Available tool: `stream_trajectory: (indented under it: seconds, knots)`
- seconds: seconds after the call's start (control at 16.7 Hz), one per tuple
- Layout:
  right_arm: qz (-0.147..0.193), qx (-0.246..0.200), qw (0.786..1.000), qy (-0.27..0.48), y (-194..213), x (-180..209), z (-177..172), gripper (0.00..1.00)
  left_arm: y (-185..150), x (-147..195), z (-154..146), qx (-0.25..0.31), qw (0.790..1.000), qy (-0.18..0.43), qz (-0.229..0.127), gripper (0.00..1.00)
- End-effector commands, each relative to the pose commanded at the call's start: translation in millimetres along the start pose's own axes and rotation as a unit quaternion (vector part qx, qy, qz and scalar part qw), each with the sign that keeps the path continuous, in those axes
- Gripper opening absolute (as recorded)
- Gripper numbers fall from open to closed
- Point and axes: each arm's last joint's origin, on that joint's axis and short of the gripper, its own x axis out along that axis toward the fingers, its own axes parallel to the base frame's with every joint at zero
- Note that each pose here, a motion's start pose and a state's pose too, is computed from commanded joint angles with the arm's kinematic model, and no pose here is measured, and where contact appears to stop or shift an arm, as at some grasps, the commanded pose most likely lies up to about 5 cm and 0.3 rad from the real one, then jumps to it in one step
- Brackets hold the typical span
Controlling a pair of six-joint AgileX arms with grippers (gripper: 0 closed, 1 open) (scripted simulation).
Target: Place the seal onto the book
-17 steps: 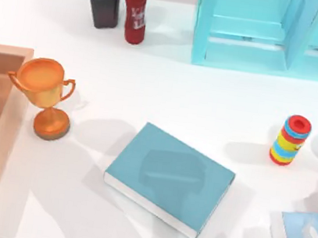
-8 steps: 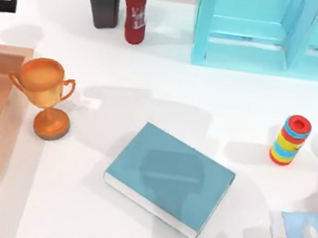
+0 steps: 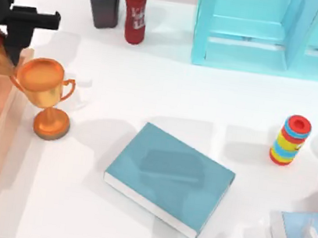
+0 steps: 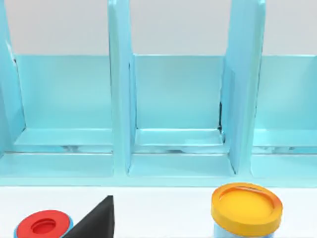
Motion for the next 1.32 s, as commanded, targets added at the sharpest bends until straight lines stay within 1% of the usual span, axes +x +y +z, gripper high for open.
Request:
stream_trajectory:
  seconds: [0.12,0.24,0.54,0.66,0.78,0.9,0.96,1.14,1.2,1.32]
  knots:
    - [0.0,0.0,1.0,0.0,0,0,0,1.0,-2,5,-4,0.016,0.999,0.029,0.003,0.0]
    - [0.0,0.0,1.0,0.0,0,0,0,1.0,-3,6,-5,0.026,0.999,0.039,0.001,0.0]
    - [0.0,0.0,1.0,0.0,0,0,0,1.0,-2,4,-5,0.025,0.999,0.035,-0.001,0.0]
    - [0.0,0.0,1.0,0.0,0,0,0,1.0,-14,2,-9,0.024,0.999,0.03,-0.017,0.0]
    - [0.0,0.0,1.0,0.0,0,0,0,1.0,-40,4,-14,0.024,0.999,0.03,-0.039,0.0]
    - [0.0,0.0,1.0,0.0,0,0,0,1.0,-81,16,-22,0.023,0.998,0.04,-0.052,0.0]
    - [0.0,0.0,1.0,0.0,0,0,0,1.0,-105,25,-26,0.02,0.997,0.045,-0.053,0.0]
    - [0.0,0.0,1.0,0.0,0,0,0,1.0,-179,51,-48,0.015,0.998,0.05,-0.041,0.0]
    - [0.0,0.0,1.0,0.0,0,0,0,1.0,-199,58,-55,0.015,0.998,0.046,-0.035,0.0]
    - [0.0,0.0,1.0,0.0,0,0,0,1.0,-230,71,-65,0.017,0.999,0.039,-0.02,0.0]
